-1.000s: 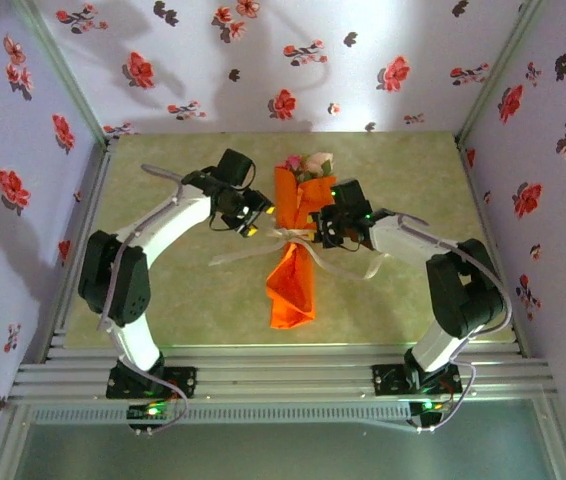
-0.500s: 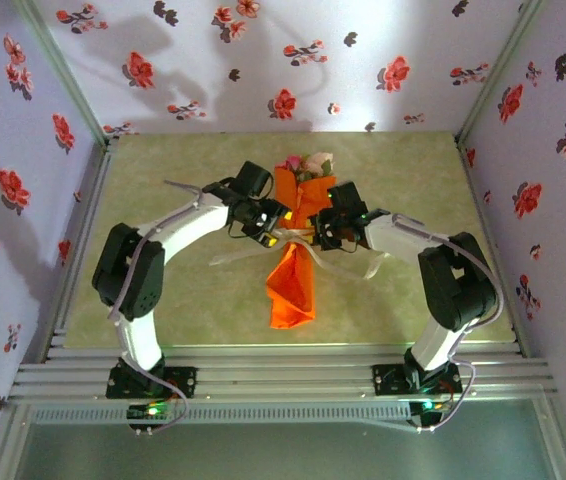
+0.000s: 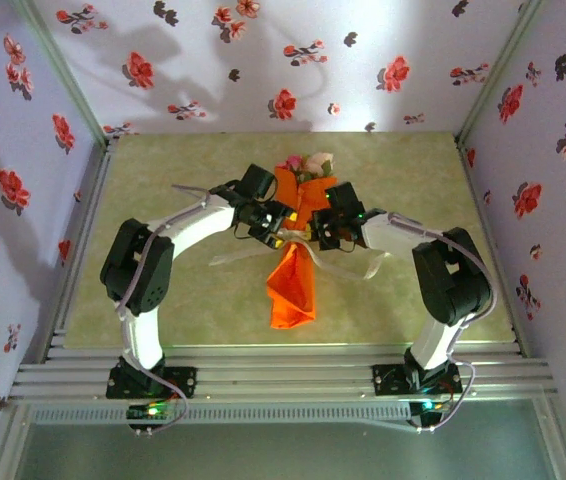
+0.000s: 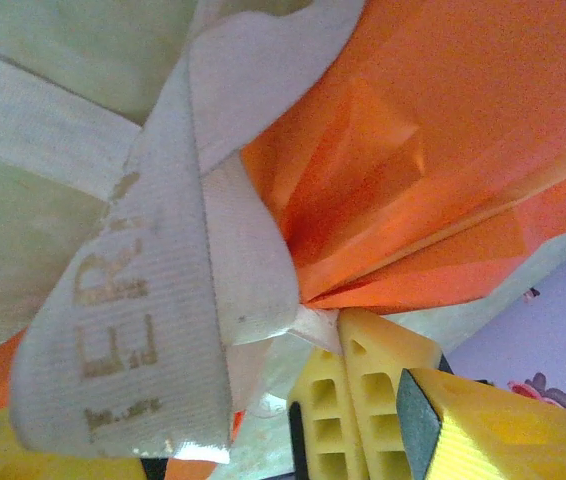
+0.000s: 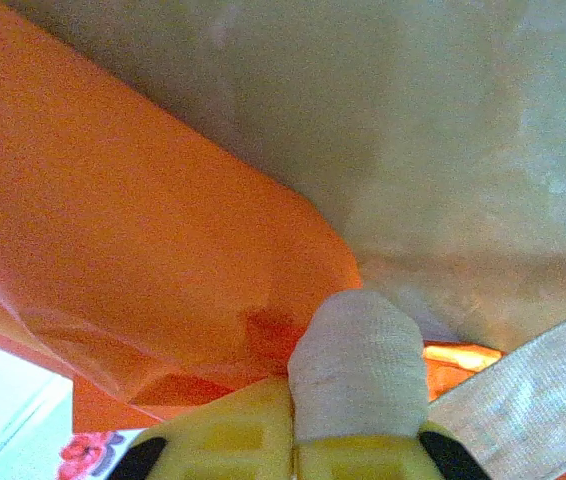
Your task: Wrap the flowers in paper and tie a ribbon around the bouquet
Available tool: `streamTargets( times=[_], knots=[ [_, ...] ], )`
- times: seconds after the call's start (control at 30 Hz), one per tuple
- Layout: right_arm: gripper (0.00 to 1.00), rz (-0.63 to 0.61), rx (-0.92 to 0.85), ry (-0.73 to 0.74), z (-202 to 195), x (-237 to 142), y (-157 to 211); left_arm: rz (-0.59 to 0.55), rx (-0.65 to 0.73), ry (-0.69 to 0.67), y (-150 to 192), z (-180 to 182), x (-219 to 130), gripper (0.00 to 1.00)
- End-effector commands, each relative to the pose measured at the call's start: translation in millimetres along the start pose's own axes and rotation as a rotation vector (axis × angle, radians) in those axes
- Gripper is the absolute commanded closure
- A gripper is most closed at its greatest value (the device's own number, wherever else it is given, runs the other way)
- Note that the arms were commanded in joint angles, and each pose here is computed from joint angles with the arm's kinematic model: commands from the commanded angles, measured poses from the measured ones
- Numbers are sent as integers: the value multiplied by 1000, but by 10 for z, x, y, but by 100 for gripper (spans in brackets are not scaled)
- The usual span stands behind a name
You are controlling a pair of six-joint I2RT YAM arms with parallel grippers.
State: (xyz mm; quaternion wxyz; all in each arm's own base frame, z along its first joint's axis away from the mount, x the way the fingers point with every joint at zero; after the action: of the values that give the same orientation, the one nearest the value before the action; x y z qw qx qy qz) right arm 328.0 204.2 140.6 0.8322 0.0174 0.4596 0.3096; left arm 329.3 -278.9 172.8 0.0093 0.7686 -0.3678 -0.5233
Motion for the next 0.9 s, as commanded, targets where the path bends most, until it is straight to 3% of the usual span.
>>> streamTargets(
  times=[0.0,0.2,0.53,0.87],
  knots=[
    [98,-25,-6,-25,96,-13,17,-37,-21,-65,36,84,-125,37],
    [100,-23,-12,-31,109,-81,40,-37,-76,-34,107,159,-251,36],
    [100,-3,-11,-54,152,-128,80,-7,-110,-50,69,94,69,36],
    [100,9,-5,-68,147,-221,120,-11,-127,-40,25,19,217,42]
  ],
)
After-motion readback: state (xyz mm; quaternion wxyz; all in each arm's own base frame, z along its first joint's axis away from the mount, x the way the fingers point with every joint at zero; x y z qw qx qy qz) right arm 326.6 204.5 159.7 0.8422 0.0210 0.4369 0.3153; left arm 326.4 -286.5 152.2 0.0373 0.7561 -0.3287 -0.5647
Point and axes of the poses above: each hand's point on the last joint's axis, 136 mm out from that joint toward the fingers, its own x axis out along the fingers, its own z axis along the line the jaws close on, y = z × x, the point moved 9 cm from there along -x, back along the fingers, and after that the axes turned 10 degrees about -x, right-handed, at the moved point
